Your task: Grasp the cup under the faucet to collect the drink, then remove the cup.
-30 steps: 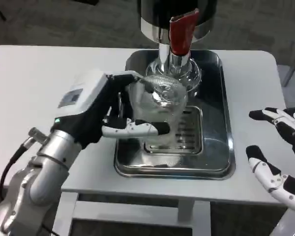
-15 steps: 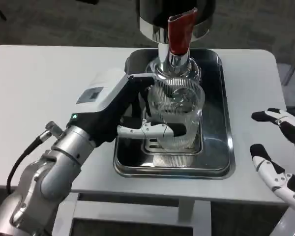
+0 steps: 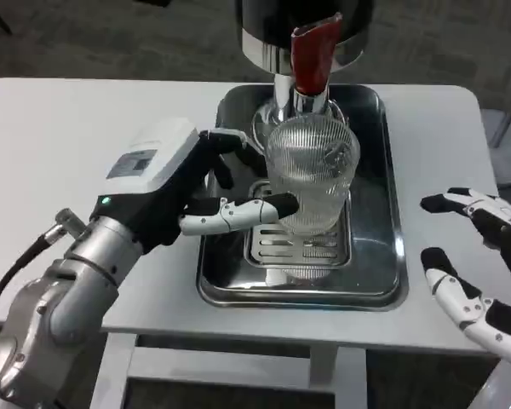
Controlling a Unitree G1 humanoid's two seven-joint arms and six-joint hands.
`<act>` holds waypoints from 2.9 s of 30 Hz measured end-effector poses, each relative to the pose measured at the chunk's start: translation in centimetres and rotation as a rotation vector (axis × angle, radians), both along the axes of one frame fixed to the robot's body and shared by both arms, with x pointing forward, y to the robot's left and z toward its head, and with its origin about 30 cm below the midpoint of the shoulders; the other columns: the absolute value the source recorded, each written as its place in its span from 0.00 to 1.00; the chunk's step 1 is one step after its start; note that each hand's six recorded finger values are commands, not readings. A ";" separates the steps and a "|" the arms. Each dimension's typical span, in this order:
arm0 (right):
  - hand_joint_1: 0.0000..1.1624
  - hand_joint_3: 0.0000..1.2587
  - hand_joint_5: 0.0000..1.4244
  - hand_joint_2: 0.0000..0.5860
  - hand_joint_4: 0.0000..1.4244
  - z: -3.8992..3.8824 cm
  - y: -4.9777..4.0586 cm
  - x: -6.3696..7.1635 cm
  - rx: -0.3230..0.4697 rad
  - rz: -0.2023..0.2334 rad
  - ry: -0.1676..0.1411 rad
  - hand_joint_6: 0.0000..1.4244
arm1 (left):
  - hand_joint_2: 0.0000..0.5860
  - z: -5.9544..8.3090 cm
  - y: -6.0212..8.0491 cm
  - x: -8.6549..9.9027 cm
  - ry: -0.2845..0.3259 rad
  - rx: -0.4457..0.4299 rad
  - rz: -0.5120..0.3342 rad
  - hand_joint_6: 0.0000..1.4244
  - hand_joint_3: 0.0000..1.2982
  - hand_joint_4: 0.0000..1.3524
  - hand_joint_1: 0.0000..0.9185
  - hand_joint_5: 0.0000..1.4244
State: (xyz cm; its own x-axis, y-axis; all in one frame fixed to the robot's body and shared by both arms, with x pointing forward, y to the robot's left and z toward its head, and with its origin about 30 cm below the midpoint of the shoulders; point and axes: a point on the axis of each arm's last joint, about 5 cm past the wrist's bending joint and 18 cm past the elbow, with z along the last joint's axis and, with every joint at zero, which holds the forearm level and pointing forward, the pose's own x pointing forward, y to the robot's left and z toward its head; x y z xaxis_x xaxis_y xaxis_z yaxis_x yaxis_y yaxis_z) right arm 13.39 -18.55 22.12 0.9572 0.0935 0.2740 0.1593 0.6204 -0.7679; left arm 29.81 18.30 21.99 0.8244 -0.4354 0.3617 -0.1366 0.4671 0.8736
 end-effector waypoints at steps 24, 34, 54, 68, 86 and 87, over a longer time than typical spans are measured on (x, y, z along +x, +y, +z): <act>0.39 0.21 0.05 0.83 0.09 -0.25 0.29 0.9 0.027 0.014 -0.001 0.16 | 0.16 2.1 1.9 -4.3 -0.084 0.016 -0.093 0.67 0.48 0.32 0.12 0.44; 0.39 0.21 0.06 0.84 0.10 -0.29 0.50 1.1 0.044 0.021 0.001 0.16 | 0.15 3.0 4.2 -7.2 -0.128 -0.036 -0.055 0.63 0.45 0.33 0.03 0.42; 0.39 0.22 0.06 0.84 0.11 -0.31 0.48 0.9 0.060 0.007 -0.004 0.16 | 0.12 12.2 5.7 -8.2 -0.193 -0.409 -0.443 0.27 0.19 0.15 0.00 0.21; 0.39 0.22 0.07 0.84 0.11 -0.20 0.41 0.7 0.074 -0.004 -0.016 0.16 | 0.10 15.2 3.8 -5.3 -0.047 -0.511 -0.622 0.26 0.18 0.15 0.00 0.21; 0.39 0.22 0.07 0.84 0.12 -0.27 0.35 0.6 0.083 -0.014 -0.014 0.16 | 0.04 12.9 1.9 -2.6 0.195 -0.448 -0.677 0.18 0.16 0.10 0.00 0.17; 0.39 0.22 0.07 0.84 0.12 -0.25 0.33 0.5 0.083 -0.015 -0.015 0.16 | 0.04 12.9 1.9 -2.5 0.198 -0.445 -0.679 0.18 0.16 0.10 0.00 0.17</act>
State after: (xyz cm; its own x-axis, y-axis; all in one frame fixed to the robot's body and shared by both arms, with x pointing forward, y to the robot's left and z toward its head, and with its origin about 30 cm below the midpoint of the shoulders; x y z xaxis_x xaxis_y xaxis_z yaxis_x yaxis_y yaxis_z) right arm 13.92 -18.22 21.86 0.9541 0.0554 0.2944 0.1800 0.6796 -0.7112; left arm 27.26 20.24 34.88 0.5008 -0.7112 0.4934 0.4361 0.6997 0.5659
